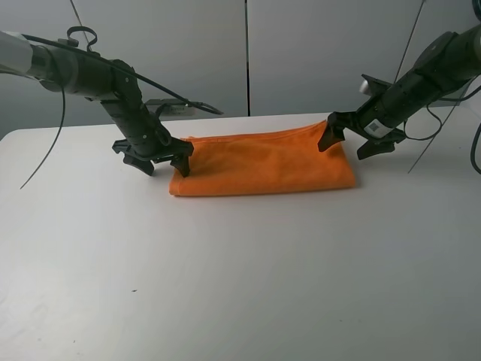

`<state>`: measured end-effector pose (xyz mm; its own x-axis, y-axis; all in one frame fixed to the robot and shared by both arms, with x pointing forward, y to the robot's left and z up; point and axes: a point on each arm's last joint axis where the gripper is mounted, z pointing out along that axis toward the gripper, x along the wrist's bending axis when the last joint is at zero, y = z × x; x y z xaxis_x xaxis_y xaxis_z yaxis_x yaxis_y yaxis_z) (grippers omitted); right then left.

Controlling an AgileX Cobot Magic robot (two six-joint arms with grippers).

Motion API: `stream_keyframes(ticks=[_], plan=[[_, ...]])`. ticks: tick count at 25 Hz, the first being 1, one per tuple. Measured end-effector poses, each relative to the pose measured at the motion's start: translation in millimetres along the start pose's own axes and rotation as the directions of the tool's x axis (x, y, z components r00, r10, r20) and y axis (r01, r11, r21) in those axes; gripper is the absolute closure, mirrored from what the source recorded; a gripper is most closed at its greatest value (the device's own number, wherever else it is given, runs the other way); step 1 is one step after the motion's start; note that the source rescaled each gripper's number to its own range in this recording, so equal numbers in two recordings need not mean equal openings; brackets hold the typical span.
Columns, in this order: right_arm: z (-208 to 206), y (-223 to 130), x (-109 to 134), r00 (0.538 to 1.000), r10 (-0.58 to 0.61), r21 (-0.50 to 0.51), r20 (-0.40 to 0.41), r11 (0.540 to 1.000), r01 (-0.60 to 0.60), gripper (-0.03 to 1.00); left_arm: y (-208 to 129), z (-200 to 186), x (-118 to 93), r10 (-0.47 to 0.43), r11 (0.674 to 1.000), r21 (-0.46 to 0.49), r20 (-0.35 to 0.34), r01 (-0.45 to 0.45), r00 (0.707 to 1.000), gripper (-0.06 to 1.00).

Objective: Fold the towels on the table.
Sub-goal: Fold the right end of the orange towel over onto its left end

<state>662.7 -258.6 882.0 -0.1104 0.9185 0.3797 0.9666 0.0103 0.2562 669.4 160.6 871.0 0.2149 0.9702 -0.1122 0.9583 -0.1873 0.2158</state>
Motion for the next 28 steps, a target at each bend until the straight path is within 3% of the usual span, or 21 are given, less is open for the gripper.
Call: stream_keyframes(ticks=[16,28], plan=[[15,-1,-1,0.998,0.011,0.009,-0.063,1.0,-0.01,-0.03,0,1,0,0.024,1.0,0.004,0.0,-0.024,1.0,-0.05],[31,-6,35,0.993,-0.046,0.038,-0.109,0.998,0.051,-0.03,-1,1,0,0.028,1.0,0.006,0.0,-0.028,1.0,-0.05]])
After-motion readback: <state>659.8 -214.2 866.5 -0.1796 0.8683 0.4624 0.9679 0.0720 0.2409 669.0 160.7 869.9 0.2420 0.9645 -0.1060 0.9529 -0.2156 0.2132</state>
